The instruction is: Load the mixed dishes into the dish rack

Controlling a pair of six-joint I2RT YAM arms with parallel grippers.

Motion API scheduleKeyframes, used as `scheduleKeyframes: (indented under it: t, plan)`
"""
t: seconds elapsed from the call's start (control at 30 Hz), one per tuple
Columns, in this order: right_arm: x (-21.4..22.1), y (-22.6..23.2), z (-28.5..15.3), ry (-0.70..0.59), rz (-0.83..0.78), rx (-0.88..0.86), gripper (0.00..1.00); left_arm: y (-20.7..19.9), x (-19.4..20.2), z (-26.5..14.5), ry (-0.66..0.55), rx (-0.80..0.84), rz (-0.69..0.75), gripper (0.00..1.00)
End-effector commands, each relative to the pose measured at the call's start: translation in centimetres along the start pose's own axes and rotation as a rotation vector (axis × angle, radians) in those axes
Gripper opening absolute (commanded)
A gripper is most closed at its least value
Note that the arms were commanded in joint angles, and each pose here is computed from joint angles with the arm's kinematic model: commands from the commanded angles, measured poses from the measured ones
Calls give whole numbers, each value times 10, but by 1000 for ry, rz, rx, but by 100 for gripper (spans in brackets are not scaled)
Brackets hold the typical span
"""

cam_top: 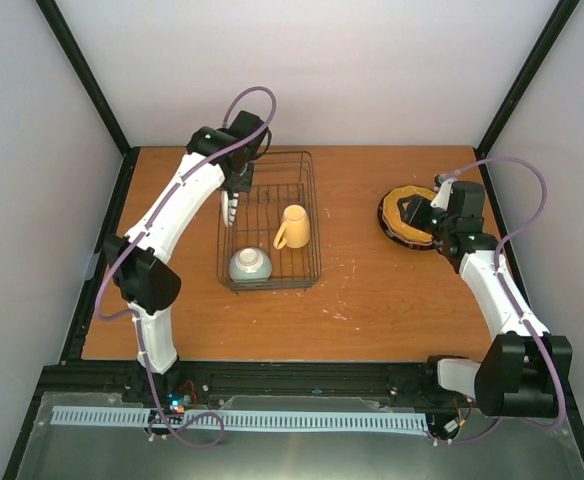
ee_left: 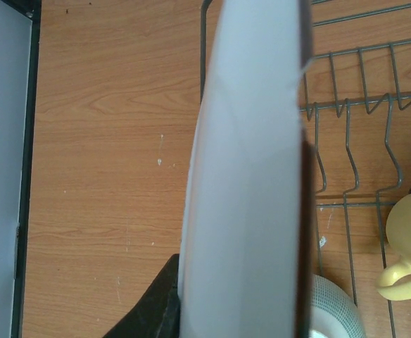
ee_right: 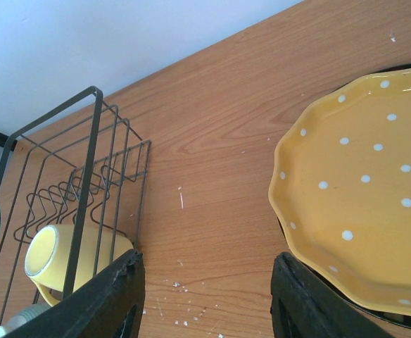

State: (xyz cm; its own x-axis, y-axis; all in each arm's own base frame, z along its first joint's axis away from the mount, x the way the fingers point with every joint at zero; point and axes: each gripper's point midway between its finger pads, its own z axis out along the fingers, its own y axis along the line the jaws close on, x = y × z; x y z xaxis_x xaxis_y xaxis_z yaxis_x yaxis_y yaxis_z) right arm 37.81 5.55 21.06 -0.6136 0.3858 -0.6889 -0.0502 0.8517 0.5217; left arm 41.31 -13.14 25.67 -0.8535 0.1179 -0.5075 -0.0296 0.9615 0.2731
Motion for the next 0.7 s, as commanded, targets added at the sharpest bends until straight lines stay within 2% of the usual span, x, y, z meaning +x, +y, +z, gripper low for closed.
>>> scheduleKeyframes:
  t: [0.0, 0.43, 0.67]
  plan:
    - [-2, 4, 1, -3, -26, -16, 49, 7, -21, -5, -81, -39, -64, 1]
    - [-1, 1, 4, 8, -40, -2, 49, -13, -26, 16, -76, -3, -48, 1]
    - [3, -2, 8, 22, -39, 0, 49, -22, -14, 37, -29, -12, -30, 1]
